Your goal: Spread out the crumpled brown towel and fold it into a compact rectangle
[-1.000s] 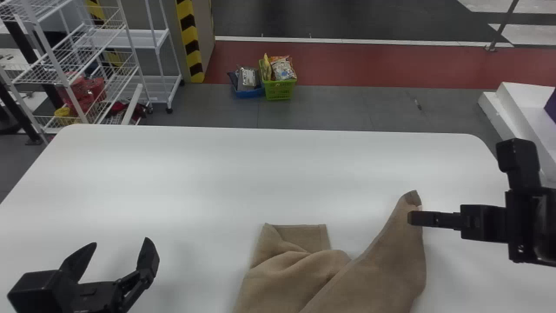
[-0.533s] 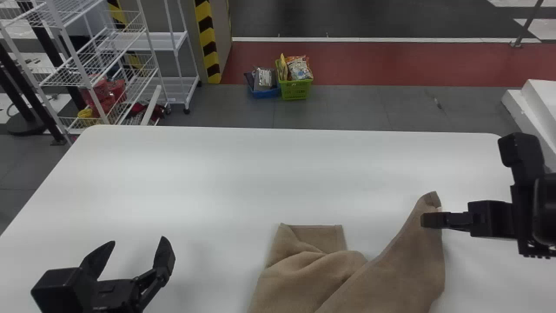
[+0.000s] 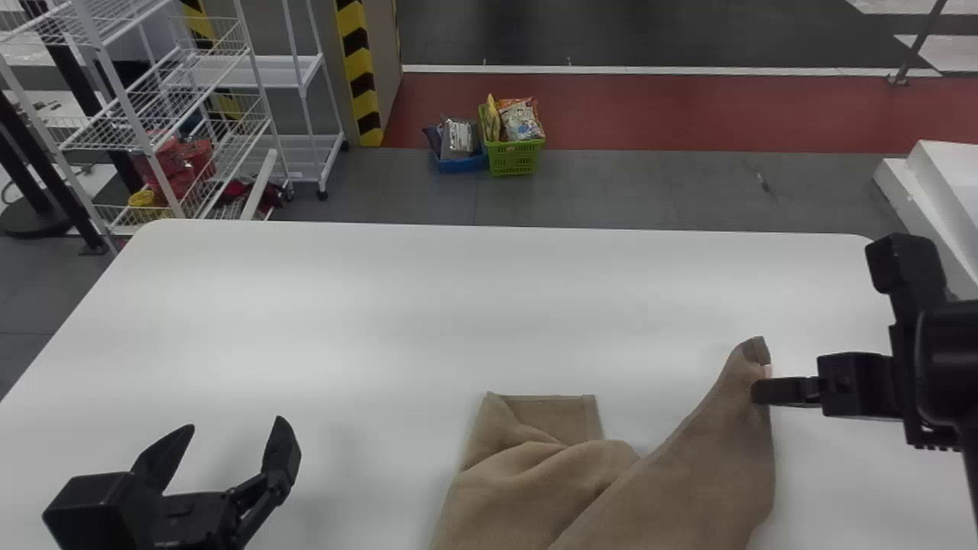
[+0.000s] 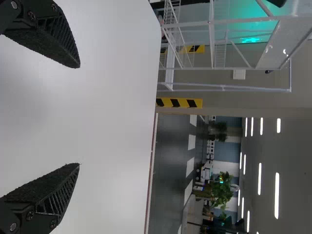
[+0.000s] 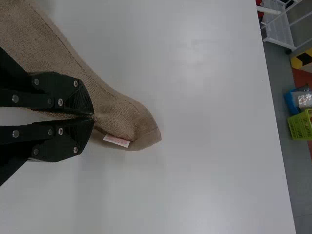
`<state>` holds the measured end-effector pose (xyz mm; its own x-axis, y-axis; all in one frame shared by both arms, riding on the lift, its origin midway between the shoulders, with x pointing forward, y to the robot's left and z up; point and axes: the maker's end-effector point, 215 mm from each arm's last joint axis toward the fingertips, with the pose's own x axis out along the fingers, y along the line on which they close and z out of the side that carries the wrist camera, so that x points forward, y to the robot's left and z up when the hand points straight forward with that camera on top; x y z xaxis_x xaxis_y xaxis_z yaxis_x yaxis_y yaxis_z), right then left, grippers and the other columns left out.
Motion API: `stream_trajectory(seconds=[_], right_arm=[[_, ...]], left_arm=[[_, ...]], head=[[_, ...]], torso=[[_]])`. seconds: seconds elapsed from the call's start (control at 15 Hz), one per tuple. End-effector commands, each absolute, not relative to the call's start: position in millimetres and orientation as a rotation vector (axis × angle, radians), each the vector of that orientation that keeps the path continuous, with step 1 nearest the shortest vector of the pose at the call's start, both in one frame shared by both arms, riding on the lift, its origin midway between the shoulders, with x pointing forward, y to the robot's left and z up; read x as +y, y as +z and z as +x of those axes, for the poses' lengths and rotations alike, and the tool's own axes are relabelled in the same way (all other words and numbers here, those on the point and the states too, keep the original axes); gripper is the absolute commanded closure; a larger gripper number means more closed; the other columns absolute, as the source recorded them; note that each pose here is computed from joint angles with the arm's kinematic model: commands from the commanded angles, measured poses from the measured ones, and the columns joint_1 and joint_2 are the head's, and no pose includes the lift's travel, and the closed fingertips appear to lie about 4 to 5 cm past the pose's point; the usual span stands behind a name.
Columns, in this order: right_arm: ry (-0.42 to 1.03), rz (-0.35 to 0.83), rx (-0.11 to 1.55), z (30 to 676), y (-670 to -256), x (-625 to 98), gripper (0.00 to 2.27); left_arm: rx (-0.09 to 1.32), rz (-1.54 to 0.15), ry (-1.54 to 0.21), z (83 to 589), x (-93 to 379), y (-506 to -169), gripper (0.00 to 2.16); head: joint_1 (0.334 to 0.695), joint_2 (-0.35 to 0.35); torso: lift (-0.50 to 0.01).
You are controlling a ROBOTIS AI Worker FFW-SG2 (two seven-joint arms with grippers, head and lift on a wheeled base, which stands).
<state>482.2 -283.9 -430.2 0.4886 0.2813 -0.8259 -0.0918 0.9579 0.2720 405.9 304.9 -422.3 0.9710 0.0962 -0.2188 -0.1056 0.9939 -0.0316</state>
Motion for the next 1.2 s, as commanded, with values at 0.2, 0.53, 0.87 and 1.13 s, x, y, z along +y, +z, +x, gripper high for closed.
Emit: stream_trajectory(seconds=[0.2,0.53,0.87,1.13], right_arm=[[0.309,0.213,0.951,447,-403,-275,1.33],[0.447,0.137,0.869,354,-357,-264,1.33],[0.638,-0.069,0.915,283,-365,-247,1.33],[0.63,-0.335,0.959,279,-387,-273,1.33]], left_arm=[[0.213,-0.047,0.105,407,305,-419,0.09],[0.208,-0.043,0.101,409,302,-416,0.09],[0.212,-0.036,0.099,409,300,-416,0.09],[0.214,-0.037,0.095,410,297,-417,0.09]], head=[[0.695,0.032],[0.695,0.049],[0.695,0.091],[0.695,0.07]], torso=[[-0.127],[-0.127],[-0.127],[-0.127]])
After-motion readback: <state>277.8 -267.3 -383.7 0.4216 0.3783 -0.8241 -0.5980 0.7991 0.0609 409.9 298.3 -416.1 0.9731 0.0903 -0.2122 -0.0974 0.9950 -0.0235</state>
